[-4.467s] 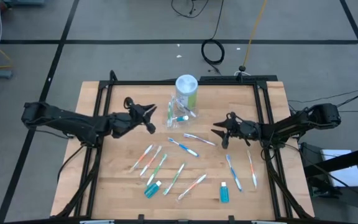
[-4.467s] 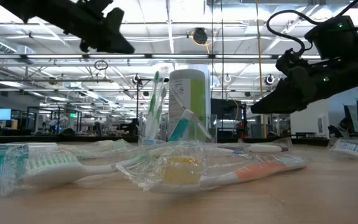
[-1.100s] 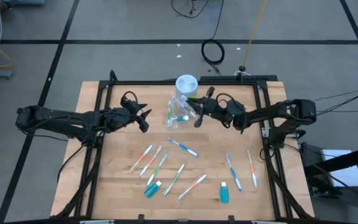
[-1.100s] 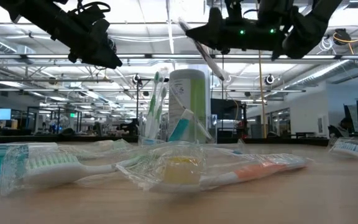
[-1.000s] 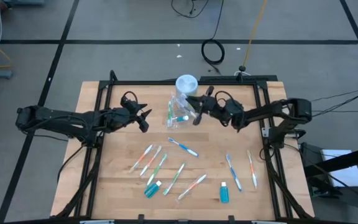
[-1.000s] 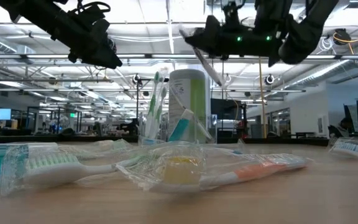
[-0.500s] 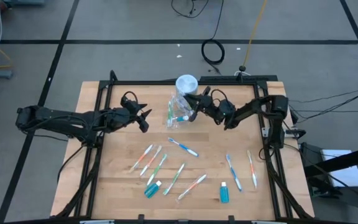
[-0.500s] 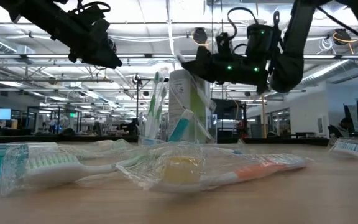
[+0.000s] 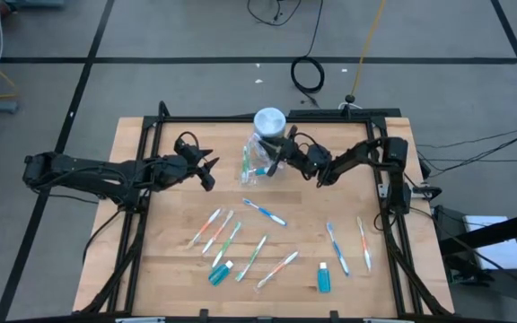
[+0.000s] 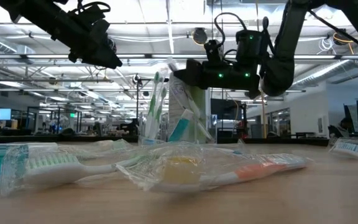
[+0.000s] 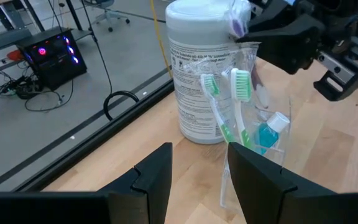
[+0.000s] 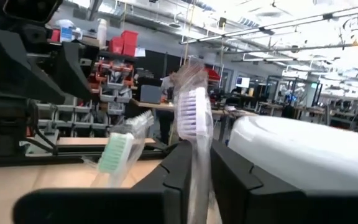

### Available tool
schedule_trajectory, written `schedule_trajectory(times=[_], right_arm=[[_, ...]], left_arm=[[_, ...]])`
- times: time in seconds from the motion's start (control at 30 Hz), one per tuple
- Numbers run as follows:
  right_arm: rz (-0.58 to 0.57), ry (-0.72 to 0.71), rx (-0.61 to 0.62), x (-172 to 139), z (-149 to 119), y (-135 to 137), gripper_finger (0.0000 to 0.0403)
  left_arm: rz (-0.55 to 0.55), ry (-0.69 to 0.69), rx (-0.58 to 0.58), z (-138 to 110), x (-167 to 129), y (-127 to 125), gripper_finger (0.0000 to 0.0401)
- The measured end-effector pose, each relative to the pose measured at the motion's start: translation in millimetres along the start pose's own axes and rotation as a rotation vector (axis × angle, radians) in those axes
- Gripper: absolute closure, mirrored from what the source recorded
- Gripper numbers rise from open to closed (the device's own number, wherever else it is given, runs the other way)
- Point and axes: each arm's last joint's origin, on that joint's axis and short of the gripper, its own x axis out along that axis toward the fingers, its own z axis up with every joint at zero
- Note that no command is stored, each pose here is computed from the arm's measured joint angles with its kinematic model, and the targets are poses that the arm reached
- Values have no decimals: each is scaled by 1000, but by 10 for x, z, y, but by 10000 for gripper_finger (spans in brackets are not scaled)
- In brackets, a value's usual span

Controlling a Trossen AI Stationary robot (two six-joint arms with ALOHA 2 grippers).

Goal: Pick & Place toothbrushing station
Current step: Put the violet toothbrush into the transparent organizer

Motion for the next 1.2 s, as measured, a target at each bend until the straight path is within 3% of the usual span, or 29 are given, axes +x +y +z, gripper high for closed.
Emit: schedule_trajectory(times=[0.2, 0.4, 0.63, 0.87, 1.2], right_arm=[[16, -2, -4, -11, 12, 70, 306], [-112, 27, 1, -25, 22, 105, 275], [-139, 76, 3, -51, 83, 232, 239], [-219, 150, -80, -182, 214, 414, 236], [-303, 335, -80, -436, 331, 533, 238]], left_arm=[[0, 1, -1, -1, 0, 0, 238], [2, 18, -5, -20, -1, 3, 238], [6, 47, -30, -53, -3, 8, 238], [-22, 75, -34, -80, -9, -5, 238], [-43, 75, -57, -84, -30, -39, 238]])
